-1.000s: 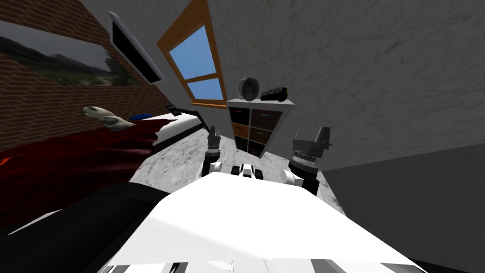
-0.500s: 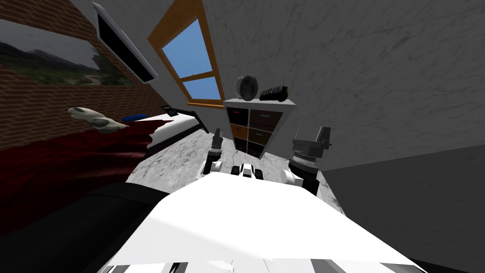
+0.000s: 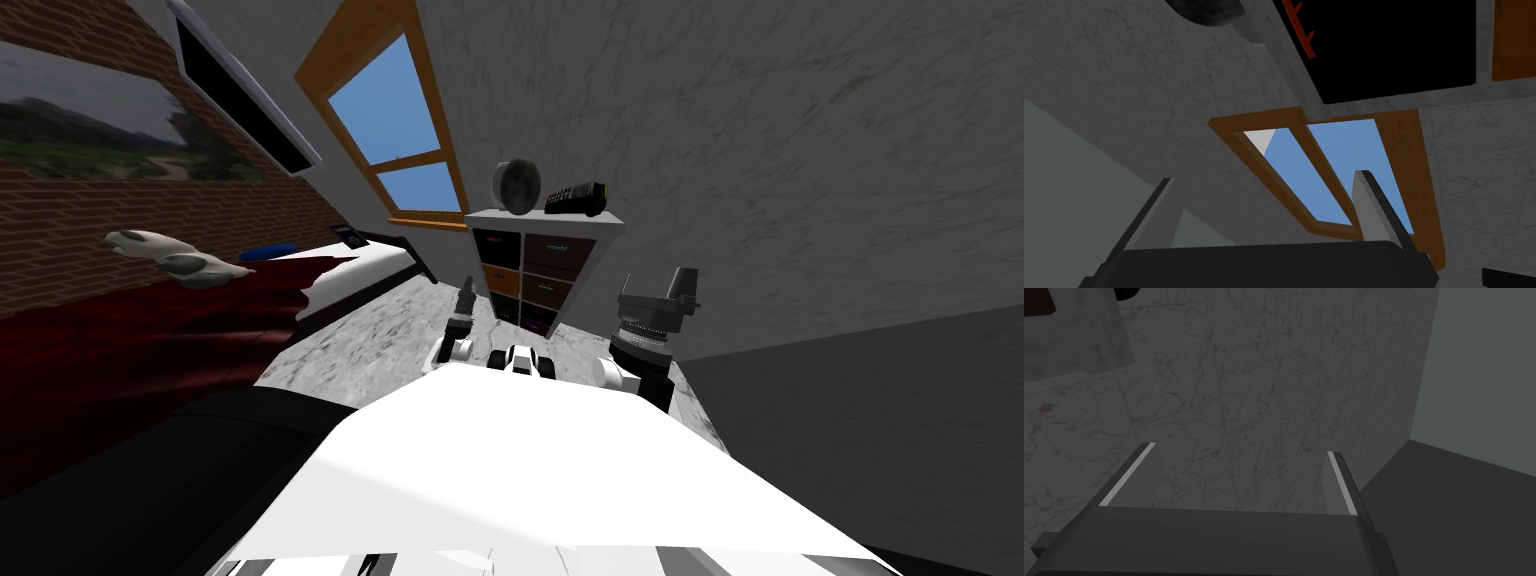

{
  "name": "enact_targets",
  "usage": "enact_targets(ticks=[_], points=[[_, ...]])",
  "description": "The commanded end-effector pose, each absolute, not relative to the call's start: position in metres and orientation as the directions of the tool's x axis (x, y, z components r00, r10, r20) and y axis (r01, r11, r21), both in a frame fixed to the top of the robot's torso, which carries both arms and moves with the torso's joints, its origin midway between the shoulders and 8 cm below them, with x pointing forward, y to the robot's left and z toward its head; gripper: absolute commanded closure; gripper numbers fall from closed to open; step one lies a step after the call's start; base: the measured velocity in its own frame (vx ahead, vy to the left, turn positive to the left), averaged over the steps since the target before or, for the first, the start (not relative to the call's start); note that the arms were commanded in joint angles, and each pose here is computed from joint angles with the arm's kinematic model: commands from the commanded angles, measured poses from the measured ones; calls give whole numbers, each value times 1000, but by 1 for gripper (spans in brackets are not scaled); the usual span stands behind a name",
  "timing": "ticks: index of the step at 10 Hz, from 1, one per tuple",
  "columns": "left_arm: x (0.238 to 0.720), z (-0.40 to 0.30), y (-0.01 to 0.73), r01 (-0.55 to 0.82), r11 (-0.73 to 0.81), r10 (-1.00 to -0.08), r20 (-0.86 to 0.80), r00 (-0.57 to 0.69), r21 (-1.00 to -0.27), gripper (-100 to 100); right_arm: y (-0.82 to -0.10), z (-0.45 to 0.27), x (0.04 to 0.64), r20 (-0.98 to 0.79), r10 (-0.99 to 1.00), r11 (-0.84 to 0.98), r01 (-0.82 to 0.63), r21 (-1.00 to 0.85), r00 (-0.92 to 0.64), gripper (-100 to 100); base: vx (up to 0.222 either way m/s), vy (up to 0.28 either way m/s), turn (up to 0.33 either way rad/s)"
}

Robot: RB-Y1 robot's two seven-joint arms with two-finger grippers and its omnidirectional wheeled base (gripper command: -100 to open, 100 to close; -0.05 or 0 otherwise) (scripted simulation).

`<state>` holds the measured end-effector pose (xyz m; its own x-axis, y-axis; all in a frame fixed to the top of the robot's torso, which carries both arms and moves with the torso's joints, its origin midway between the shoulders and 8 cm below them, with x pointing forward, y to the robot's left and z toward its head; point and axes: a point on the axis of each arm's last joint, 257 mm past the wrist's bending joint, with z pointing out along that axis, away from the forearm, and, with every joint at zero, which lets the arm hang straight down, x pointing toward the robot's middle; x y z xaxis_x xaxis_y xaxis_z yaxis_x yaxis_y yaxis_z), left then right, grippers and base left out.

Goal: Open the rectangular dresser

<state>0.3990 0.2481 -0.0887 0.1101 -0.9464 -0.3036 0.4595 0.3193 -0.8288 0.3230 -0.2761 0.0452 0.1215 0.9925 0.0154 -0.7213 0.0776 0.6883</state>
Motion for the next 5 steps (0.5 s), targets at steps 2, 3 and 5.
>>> enact_targets(ticks=[2,3,5], points=[[411,-120,249,399,314,-948,-305,89,-861,-100,-276,45,323,15,992,78,-721,688,121,0,77,-4,-24],[416,-132,248,377,312,-949,-304,81,-872,-100,-276,45,323,15,992,78,-721,688,121,0,70,-1,-45],[423,-151,246,342,310,-950,-306,67,-887,-100,-276,45,323,15,992,78,-721,688,121,0,90,-2,-46]])
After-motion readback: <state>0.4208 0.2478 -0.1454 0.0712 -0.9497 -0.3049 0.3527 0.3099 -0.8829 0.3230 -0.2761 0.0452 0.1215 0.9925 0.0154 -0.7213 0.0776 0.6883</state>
